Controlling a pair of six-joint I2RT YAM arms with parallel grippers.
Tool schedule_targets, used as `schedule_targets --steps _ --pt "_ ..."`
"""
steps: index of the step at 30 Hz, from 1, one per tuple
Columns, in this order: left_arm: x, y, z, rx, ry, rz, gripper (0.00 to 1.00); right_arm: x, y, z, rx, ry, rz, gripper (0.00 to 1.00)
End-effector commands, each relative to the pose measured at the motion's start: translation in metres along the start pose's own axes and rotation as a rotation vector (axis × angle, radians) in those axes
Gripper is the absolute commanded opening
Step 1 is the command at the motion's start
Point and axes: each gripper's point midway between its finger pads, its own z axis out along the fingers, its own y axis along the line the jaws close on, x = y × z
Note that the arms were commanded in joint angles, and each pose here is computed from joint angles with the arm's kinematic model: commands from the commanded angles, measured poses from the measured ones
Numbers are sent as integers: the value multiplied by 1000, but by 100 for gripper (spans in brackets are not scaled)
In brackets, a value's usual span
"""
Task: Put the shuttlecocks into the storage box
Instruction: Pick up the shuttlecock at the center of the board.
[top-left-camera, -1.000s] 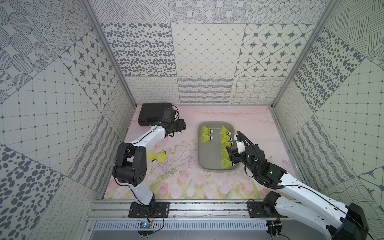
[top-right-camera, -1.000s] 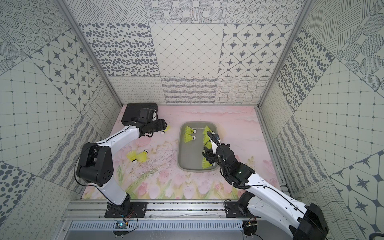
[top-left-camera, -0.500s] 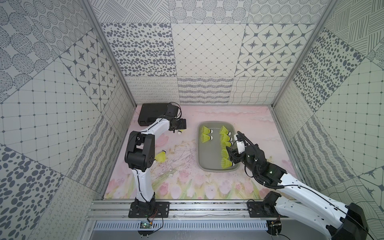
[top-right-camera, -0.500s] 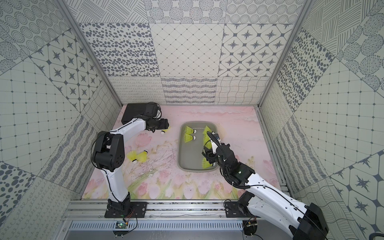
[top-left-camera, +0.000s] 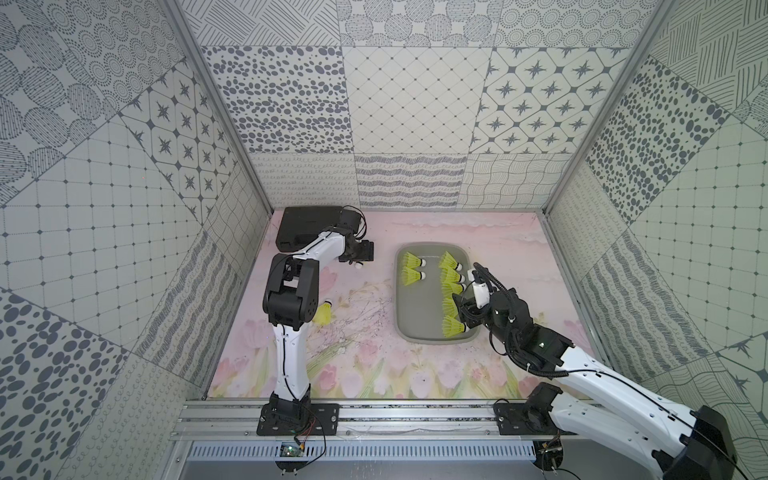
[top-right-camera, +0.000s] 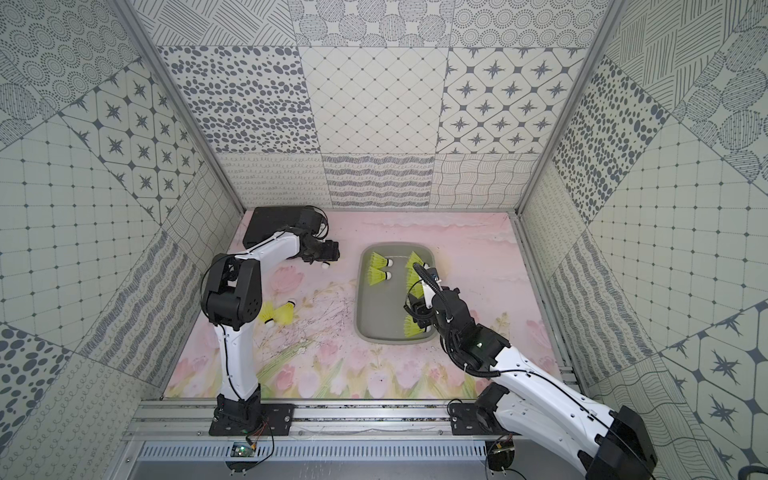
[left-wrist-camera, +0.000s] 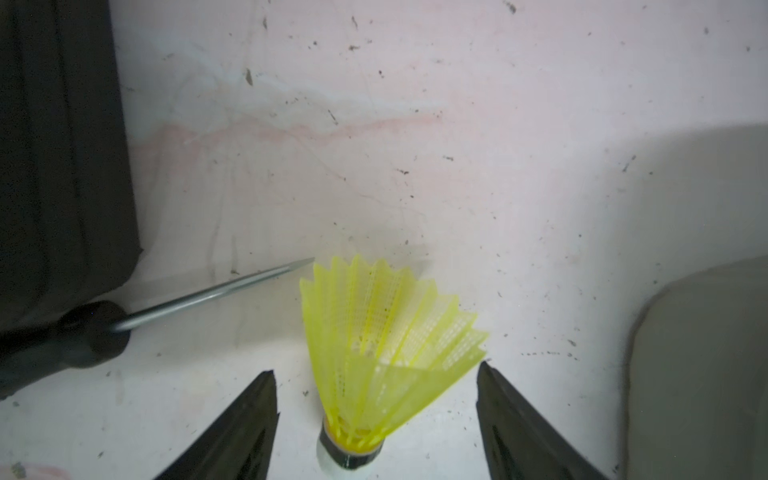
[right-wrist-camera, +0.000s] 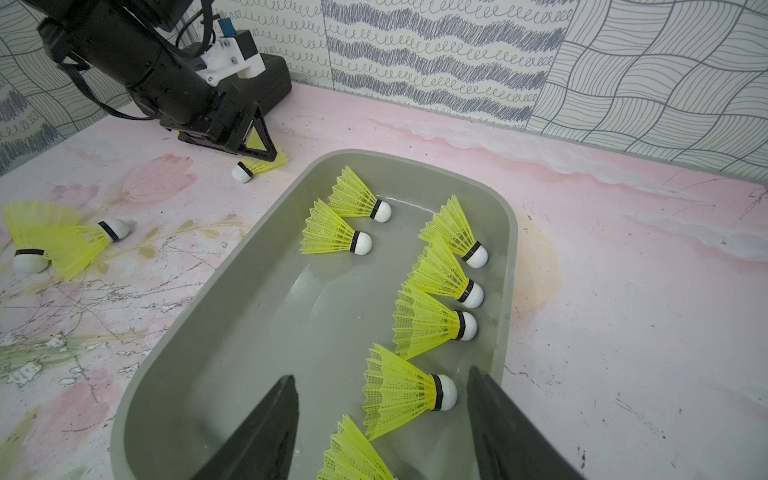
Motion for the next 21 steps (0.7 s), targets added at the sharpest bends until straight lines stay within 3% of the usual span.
schedule_targets --steps 1,8,14,21 --pt "8 1 8 9 69 17 74 -15 -2 -4 6 -43 33 68" --pt "5 -1 12 15 84 -7 61 -14 -3 -5 6 -40 40 68" --pt "5 -5 1 34 67 -35 39 -14 -3 -5 5 -40 42 68" --pt "12 -18 -40 111 -19 -137 37 -14 4 -2 -30 -35 41 68"
